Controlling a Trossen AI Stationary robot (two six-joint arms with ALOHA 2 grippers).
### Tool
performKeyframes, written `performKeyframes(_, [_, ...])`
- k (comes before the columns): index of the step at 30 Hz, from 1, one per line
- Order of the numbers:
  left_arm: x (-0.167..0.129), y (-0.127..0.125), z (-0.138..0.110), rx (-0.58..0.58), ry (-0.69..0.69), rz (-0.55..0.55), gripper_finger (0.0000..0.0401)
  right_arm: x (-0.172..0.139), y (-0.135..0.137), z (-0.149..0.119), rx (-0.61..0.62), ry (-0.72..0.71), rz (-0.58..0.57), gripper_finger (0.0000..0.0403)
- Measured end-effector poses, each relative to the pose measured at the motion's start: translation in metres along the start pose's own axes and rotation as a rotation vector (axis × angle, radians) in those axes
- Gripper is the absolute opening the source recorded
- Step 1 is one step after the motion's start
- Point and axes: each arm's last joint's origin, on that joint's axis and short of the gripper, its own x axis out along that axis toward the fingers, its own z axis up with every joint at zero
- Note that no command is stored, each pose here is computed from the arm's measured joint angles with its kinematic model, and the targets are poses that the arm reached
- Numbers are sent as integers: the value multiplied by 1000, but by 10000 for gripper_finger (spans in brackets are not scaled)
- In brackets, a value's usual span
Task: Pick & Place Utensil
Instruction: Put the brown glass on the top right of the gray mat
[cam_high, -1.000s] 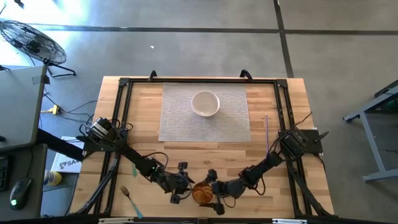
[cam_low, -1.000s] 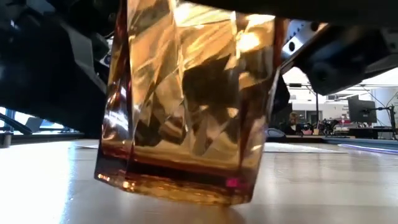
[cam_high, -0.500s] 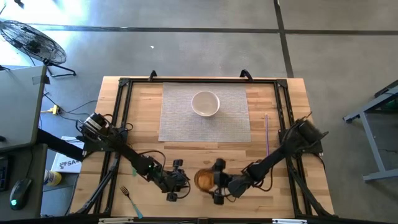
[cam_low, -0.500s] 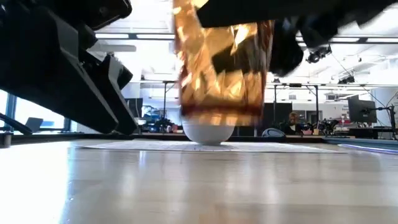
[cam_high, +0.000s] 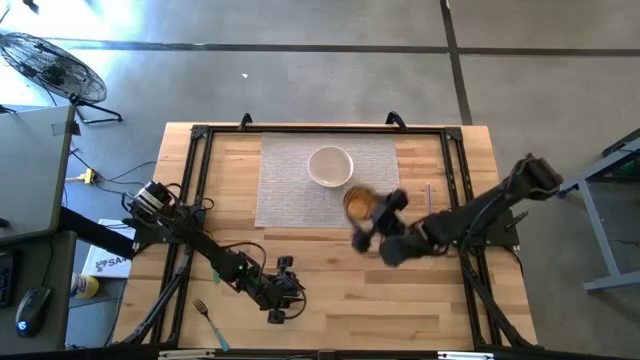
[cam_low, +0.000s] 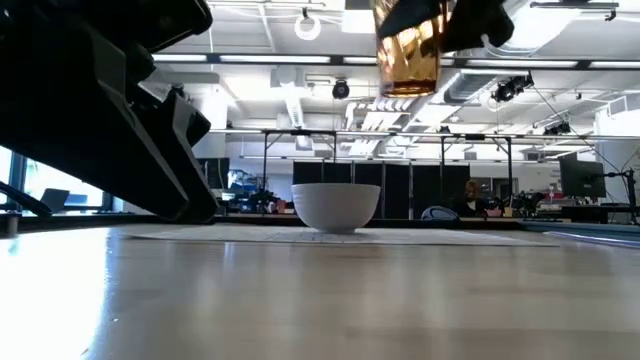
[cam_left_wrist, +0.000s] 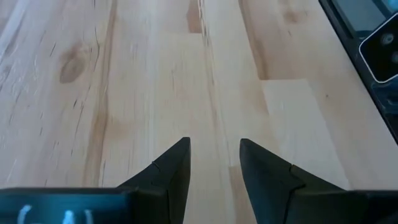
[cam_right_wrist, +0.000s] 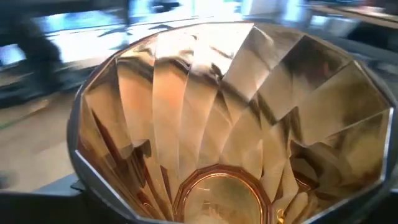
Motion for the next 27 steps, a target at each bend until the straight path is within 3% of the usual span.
performKeyframes(10, [0,0,0,1,2,0,136,66,-73,15,50,64,-395,379])
performKeyframes(17, [0,0,0,-2,3,0,136,117,-136,0,141,134,-650,379])
performKeyframes(22, [0,0,0,-7,3,0,136,142,-183,-22,256,176,-695,379])
performKeyframes(27, [0,0,-1,-7,4,1,136,157,-215,-34,354,74,-594,379])
